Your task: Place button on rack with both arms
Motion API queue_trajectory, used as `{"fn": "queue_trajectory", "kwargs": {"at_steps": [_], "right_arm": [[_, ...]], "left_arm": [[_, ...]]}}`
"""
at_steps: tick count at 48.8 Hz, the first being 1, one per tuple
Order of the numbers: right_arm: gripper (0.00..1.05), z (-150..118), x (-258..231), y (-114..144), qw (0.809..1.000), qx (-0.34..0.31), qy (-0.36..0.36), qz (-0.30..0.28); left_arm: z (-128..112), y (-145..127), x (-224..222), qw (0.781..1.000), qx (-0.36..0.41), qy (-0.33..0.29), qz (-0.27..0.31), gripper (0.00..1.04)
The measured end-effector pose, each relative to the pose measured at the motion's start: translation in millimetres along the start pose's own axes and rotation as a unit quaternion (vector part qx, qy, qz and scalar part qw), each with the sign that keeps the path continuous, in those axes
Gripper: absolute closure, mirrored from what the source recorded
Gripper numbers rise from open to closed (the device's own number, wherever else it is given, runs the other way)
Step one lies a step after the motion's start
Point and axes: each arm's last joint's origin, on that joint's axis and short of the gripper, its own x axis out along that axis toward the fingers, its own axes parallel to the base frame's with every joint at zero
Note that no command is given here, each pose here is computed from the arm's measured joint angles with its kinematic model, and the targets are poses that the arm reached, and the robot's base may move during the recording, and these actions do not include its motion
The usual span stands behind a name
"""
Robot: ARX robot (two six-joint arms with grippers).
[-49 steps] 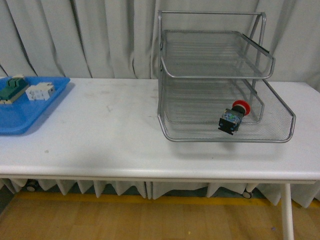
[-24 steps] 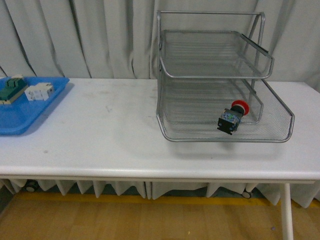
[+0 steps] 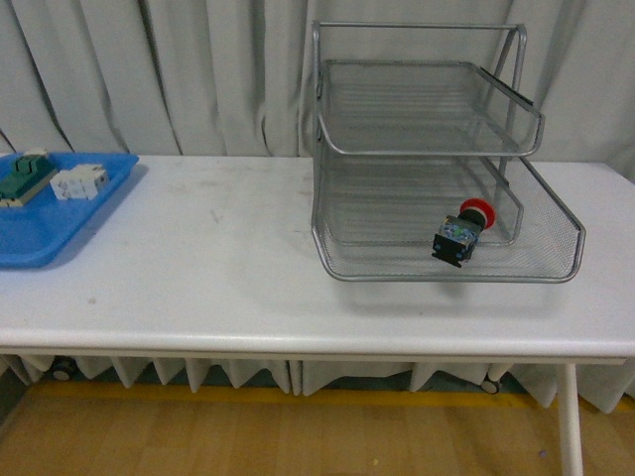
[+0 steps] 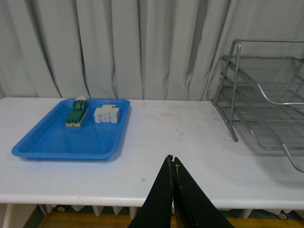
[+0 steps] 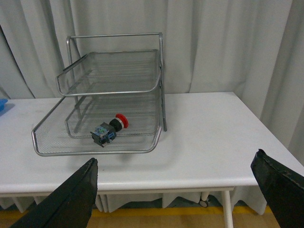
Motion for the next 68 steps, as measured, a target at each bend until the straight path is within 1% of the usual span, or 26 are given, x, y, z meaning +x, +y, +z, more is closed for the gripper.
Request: {"fn": "queue_trajectory", "kwargs": {"at_steps": [42, 46, 48, 50, 55, 62, 63, 64, 66, 68], "right_arm": [[0.06, 0.0, 0.0, 0.0, 1.000, 0.000, 0.000, 0.000], [0.06, 0.0, 0.0, 0.0, 1.000, 0.000, 0.000, 0.000], [0.06, 0.0, 0.0, 0.0, 1.000, 0.000, 0.000, 0.000], [0.06, -0.1, 0.0, 0.0, 1.000, 0.000, 0.000, 0.000], [0.06, 0.1, 0.0, 0.0, 1.000, 0.000, 0.000, 0.000], [0.06, 0.0, 0.0, 0.0, 1.000, 0.000, 0.000, 0.000], [0.06, 0.1, 0.0, 0.0, 1.000, 0.000, 0.000, 0.000], [0.06, 0.0, 0.0, 0.0, 1.000, 0.000, 0.000, 0.000], [0.06, 0.0, 0.0, 0.0, 1.000, 0.000, 0.000, 0.000], [0.06, 0.0, 0.0, 0.0, 1.000, 0.000, 0.000, 0.000]], "left_arm": [[1.0, 0.0, -21.3, 1.000, 0.000, -0.001, 0.000, 1.03], [-4.9, 0.0, -27.4, 1.000, 0.000, 0.024, 0.000, 1.03], [-4.4, 0.0, -30.8, 1.000, 0.000, 0.018, 0.000, 1.03], [-0.3, 0.0, -31.6, 1.000, 0.000, -0.004, 0.000, 1.03], [-2.8, 0.0, -31.5, 1.000, 0.000, 0.008, 0.000, 1.03], [-2.3, 0.0, -31.5, 1.000, 0.000, 0.006, 0.000, 1.03], [-2.4, 0.0, -31.5, 1.000, -0.001, 0.006, 0.000, 1.02], [-2.4, 0.0, -31.5, 1.000, -0.001, 0.006, 0.000, 0.99], [-2.3, 0.0, -31.5, 1.000, -0.001, 0.005, 0.000, 0.88], [-2.3, 0.0, -31.5, 1.000, -0.001, 0.006, 0.000, 0.81]]}}
